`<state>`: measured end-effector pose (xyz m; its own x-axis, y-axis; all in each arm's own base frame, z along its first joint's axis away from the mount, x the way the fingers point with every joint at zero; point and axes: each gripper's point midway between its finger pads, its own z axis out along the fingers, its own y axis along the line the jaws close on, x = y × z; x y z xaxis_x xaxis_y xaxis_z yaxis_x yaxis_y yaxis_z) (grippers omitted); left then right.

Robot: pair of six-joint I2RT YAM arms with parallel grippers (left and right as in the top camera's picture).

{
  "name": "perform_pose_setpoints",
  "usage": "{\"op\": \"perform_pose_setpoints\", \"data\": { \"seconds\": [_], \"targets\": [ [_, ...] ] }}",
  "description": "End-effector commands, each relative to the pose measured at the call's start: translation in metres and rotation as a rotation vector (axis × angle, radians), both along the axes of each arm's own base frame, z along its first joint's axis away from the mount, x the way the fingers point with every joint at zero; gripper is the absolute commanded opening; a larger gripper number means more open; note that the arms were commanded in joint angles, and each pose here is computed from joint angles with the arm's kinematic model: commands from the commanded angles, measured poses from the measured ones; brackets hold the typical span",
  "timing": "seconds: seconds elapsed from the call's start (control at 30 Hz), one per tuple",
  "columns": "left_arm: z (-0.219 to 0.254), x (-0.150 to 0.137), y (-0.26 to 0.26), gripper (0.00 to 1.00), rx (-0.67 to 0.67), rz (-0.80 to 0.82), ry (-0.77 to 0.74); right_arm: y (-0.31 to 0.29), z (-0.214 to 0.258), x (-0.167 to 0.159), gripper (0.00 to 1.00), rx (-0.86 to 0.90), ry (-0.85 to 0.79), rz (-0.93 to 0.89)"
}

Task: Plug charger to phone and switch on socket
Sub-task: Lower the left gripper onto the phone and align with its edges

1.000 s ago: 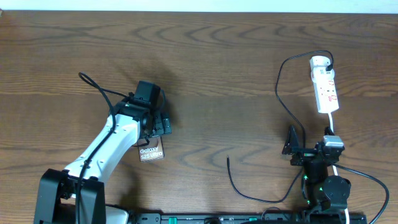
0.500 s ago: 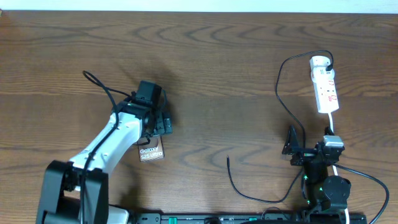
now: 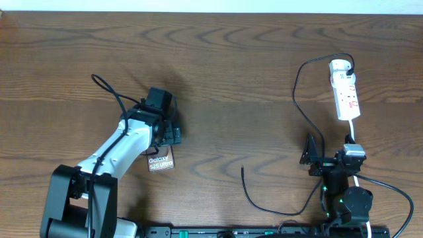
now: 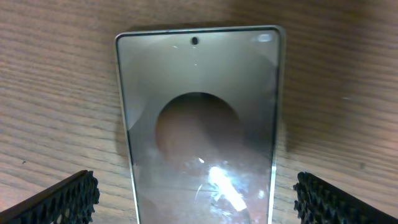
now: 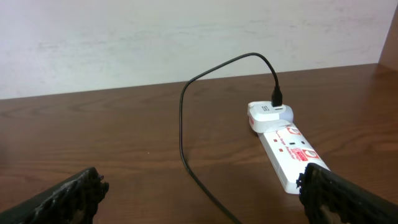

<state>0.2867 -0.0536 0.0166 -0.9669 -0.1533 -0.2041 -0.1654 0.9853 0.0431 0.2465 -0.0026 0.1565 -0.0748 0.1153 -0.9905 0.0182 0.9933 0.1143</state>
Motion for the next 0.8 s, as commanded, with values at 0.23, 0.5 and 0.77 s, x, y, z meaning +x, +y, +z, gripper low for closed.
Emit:
{"op": "perform_pose_setpoints", "data": {
  "seconds": [0.23, 0.5, 0.77],
  "targets": [
    [-0.01, -0.006, 0.014, 0.99, 0.005, 0.012, 0.021, 0.001, 0.0, 0.0, 0.99, 0.004, 0.0, 0.003],
    [-0.011, -0.006, 0.005, 0.99, -0.042, -0.024, 0.024, 0.001, 0.0, 0.0, 0.99, 0.004, 0.0, 0.003],
    [-0.016, -0.008, 0.005, 0.99, -0.042, -0.024, 0.042, 0.001, 0.0, 0.0, 0.99, 0.004, 0.0, 0.002]
  ]
}}
